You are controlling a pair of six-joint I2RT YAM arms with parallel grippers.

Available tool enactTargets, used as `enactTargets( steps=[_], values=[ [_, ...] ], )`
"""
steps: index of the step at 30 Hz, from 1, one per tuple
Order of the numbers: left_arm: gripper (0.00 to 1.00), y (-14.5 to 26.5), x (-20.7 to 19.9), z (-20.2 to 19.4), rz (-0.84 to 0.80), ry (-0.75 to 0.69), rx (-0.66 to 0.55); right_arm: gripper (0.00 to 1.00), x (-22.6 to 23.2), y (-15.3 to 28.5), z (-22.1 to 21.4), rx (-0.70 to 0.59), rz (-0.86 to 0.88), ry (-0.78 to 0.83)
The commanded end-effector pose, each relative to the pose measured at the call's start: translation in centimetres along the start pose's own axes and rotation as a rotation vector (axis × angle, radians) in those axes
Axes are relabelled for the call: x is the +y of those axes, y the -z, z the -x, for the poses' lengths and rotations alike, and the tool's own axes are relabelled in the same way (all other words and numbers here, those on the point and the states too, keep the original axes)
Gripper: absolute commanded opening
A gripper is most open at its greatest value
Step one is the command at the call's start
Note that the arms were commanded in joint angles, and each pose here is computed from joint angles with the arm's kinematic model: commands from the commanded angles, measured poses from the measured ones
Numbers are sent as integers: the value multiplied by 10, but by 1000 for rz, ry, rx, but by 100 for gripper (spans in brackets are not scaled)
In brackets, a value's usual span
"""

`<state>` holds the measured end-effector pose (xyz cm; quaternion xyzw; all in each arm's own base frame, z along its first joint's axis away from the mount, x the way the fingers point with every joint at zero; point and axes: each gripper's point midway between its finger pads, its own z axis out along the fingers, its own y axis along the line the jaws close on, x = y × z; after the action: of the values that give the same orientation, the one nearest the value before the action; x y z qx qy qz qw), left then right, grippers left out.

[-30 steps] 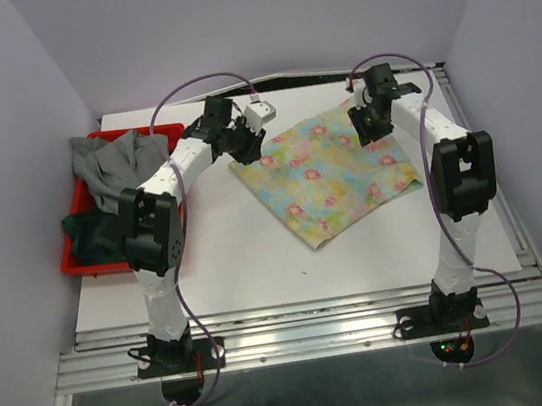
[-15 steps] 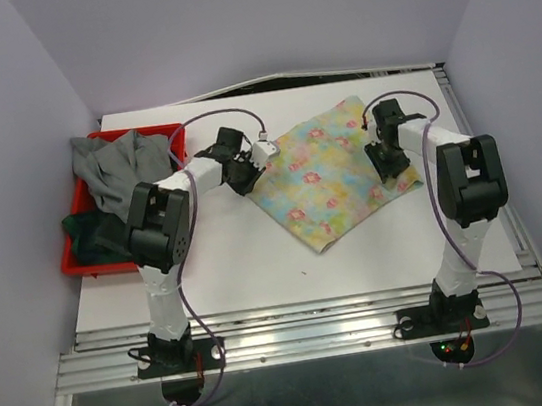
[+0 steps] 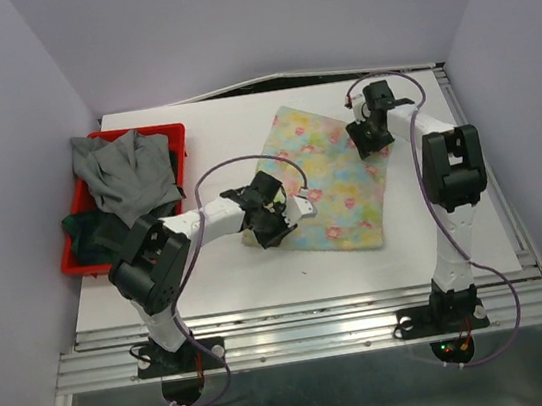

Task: Fold and stack the skirts
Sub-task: Flatten the skirt out

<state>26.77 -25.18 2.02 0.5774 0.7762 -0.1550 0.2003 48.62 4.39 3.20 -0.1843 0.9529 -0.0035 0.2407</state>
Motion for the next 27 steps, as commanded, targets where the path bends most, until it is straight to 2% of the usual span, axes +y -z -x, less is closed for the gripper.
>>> enactTargets(
  steps=[1, 5, 8, 13, 16, 17, 21, 23, 27],
  values=[
    [26, 15, -65, 18, -136, -24, -30, 60, 43, 2, 38, -105, 188, 37],
    [31, 34, -82, 54, -183, -19, -108, 65, 48, 12, 49, -141, 217, 31],
    [34, 61, -77, 90, -158, -37, -199, 66, 45, 33, 65, -193, 204, 16],
    [35, 89, -66, 111, -95, -52, -280, 63, 46, 75, 103, -314, 225, -44],
    [35, 88, -52, 110, -55, -18, -304, 54, 46, 86, 124, -382, 262, -90],
    [35, 87, -44, 106, -44, 4, -303, 44, 42, 88, 131, -398, 266, -99],
    [34, 77, -22, 94, -47, 101, -285, 19, 28, 66, 124, -356, 259, -140],
    [33, 75, -13, 91, -40, 132, -287, 11, 15, 51, 110, -311, 237, -154],
    [33, 66, 11, 79, -13, 204, -275, 9, -4, 21, 84, -227, 145, -145]
  ],
)
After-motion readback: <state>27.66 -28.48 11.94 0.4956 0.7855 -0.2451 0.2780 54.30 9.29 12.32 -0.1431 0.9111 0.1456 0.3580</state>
